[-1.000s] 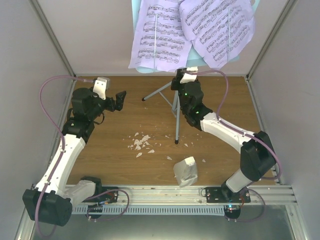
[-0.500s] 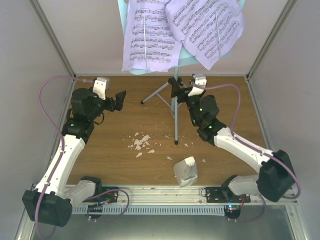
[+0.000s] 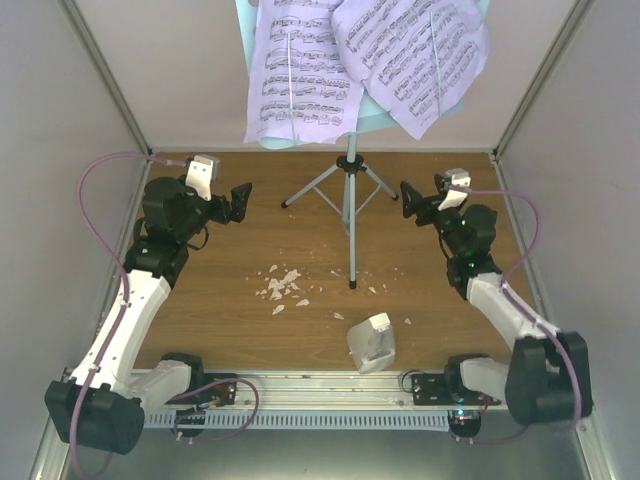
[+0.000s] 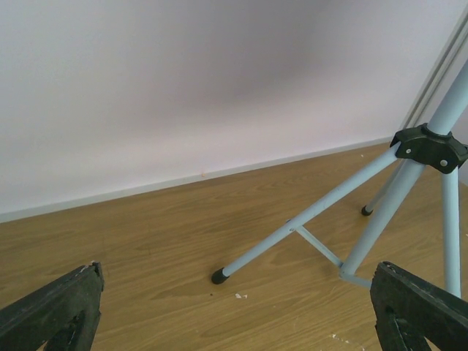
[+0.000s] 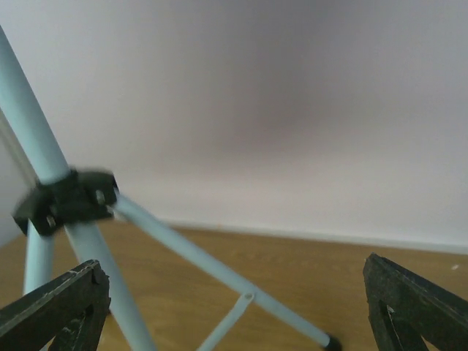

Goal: Pack up the instrument practice props

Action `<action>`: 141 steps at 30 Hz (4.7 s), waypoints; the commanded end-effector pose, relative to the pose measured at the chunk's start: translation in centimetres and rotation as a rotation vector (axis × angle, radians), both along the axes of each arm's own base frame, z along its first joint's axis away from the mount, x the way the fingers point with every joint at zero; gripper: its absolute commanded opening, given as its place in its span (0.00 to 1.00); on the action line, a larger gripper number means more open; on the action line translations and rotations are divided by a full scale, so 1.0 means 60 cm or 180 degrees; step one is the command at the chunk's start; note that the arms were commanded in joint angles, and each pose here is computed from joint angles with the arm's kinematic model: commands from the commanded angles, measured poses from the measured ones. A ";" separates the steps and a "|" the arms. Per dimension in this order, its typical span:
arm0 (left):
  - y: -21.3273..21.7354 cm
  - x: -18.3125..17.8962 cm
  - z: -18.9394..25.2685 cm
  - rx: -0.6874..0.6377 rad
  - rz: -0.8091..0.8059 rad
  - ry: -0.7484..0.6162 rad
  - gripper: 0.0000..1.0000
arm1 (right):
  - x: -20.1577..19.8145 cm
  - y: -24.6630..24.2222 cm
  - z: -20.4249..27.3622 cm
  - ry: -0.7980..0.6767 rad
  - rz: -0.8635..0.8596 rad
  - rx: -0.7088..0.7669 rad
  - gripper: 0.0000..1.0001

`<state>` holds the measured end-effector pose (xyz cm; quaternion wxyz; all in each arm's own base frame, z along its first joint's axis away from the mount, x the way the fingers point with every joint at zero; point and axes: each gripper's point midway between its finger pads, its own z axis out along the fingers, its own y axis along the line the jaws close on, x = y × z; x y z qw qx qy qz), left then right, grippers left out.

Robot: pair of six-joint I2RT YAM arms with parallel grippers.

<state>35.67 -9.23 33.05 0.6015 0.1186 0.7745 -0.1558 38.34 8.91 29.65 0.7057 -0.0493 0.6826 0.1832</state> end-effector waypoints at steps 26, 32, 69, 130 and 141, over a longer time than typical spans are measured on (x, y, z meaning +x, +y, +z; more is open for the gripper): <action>-0.003 0.005 0.005 -0.0024 -0.0035 -0.0071 0.99 | 0.171 0.169 -0.141 -0.0047 0.2225 -0.1430 0.81; -0.002 0.008 0.001 -0.0013 -0.0019 -0.0051 0.99 | 0.180 0.194 -0.145 -0.0133 0.2220 -0.1618 0.58; -0.002 0.007 0.001 -0.0045 -0.0024 -0.0044 0.99 | 0.086 0.072 -0.112 0.0183 -0.0238 -0.1598 0.02; -0.324 -0.093 0.420 -0.1578 -0.2480 -0.0737 0.77 | -0.166 0.022 0.473 -0.0312 0.1171 0.0310 0.75; -0.346 -0.051 0.452 -0.1635 -0.2459 -0.0967 0.73 | -0.148 0.020 0.481 -0.0278 0.1159 0.0426 0.67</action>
